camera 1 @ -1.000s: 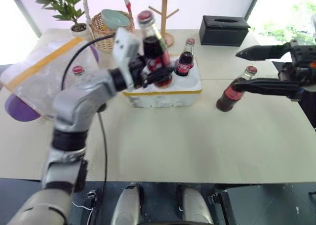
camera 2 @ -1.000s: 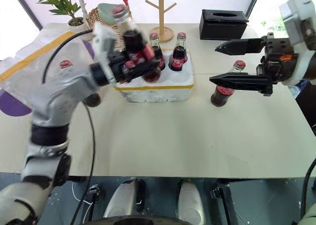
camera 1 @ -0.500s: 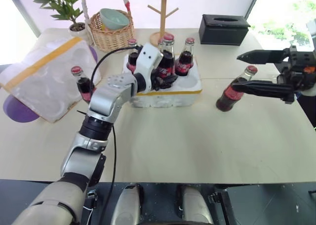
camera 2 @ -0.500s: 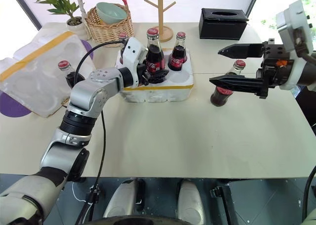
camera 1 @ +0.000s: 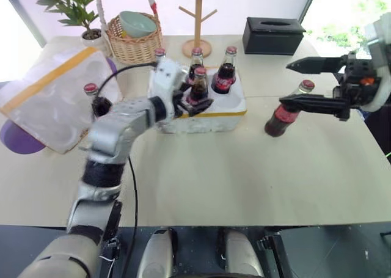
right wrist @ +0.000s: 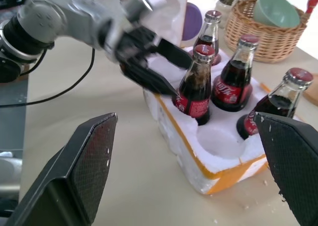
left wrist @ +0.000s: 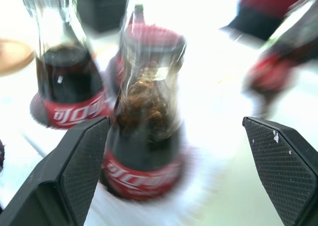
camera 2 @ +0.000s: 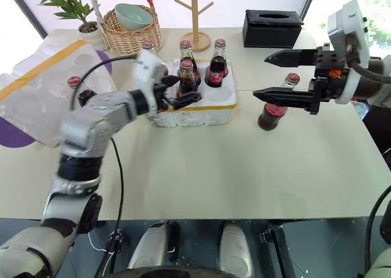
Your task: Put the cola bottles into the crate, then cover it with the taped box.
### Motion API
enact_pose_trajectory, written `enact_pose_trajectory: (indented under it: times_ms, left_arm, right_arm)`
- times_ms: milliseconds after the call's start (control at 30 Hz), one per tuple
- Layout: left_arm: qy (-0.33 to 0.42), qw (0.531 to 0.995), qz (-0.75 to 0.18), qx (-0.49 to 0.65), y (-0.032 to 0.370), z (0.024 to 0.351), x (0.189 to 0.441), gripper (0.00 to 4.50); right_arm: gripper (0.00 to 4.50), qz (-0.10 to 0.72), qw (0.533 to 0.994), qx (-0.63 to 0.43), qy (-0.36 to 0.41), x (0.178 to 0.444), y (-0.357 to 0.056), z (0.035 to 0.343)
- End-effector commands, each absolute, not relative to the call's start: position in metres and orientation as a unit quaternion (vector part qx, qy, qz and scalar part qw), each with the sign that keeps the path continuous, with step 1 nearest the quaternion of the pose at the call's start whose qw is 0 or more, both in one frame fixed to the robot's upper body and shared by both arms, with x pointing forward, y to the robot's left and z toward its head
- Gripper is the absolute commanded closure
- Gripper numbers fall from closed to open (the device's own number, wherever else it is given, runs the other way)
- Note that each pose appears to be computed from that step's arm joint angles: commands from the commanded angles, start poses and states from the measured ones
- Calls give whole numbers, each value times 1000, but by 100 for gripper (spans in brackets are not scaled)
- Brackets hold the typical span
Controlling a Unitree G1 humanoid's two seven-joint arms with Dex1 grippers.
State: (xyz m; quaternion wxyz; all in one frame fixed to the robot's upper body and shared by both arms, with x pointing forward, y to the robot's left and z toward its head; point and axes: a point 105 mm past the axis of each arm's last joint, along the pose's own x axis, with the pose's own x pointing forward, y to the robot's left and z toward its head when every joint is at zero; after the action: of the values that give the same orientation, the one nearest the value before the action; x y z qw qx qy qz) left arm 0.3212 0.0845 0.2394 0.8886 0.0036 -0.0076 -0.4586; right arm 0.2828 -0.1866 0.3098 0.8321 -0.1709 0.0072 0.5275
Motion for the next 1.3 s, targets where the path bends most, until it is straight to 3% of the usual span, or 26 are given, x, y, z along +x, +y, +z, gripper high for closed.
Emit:
enact_pose_trajectory:
  times_ms: [33, 233, 400, 800, 1000, 1067, 1167, 1300]
  left_arm:
    - [-15, 890, -455, 19, 117, 245, 283, 5]
    - [48, 956, -283, 63, 203, 206, 263, 5]
    - [36, 989, -129, 56, 255, 195, 281, 5]
    - [24, 988, -137, 73, 246, 179, 334, 5]
    - [28, 986, -142, 79, 248, 174, 346, 5]
    - [20, 985, -154, 78, 246, 178, 345, 55]
    - [17, 984, -163, 71, 245, 186, 341, 179]
    - [-3, 967, -247, 57, 227, 222, 326, 180]
  right_arm:
    - [0, 530, 828, -185, -18, 281, -185, 321]
    - [0, 535, 825, -182, -20, 284, -184, 320]
    - [0, 542, 821, -177, -24, 287, -180, 321]
    - [0, 543, 821, -174, -27, 286, -175, 325]
    - [0, 541, 823, -172, -27, 282, -177, 325]
    - [0, 539, 824, -173, -26, 281, -178, 324]
    - [0, 538, 825, -173, -26, 280, -179, 324]
    - [0, 537, 825, -175, -24, 279, -180, 323]
